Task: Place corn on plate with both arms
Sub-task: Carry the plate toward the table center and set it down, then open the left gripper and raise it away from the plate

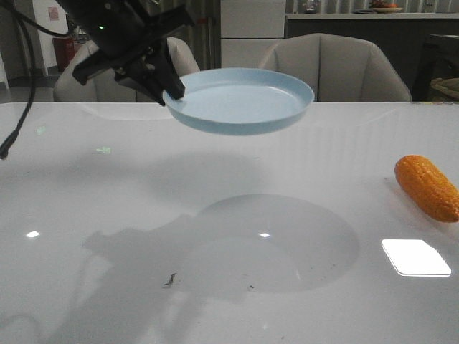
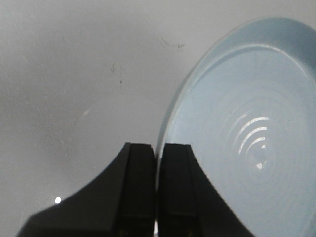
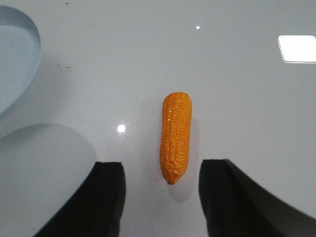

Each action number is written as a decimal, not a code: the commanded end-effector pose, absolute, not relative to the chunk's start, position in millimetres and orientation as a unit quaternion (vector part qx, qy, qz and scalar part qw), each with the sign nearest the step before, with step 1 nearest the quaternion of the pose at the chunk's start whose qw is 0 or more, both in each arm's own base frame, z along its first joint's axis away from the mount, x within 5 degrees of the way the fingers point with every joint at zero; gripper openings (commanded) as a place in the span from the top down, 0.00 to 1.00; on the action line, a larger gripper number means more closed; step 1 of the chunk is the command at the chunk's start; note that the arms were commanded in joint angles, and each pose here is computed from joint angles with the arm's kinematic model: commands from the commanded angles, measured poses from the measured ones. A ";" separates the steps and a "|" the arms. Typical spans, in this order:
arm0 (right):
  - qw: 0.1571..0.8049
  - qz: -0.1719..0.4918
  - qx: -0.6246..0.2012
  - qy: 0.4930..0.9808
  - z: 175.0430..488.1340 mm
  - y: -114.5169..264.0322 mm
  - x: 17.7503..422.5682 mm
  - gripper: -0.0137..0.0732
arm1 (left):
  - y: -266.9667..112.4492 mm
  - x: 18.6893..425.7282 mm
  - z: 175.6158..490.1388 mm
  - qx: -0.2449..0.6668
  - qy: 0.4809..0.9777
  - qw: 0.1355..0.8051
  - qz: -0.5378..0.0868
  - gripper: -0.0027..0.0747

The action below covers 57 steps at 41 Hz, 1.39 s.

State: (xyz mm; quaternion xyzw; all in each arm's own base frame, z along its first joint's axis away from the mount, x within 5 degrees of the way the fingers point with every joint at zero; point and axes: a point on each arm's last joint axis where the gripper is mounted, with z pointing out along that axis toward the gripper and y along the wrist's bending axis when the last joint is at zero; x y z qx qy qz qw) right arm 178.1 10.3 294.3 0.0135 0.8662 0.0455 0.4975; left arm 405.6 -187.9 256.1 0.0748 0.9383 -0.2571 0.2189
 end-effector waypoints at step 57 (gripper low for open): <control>0.541 0.044 0.015 0.840 311.9 9.0 182.1 0.32 | -142.5 407.0 391.9 0.191 0.863 0.451 -0.121 0.49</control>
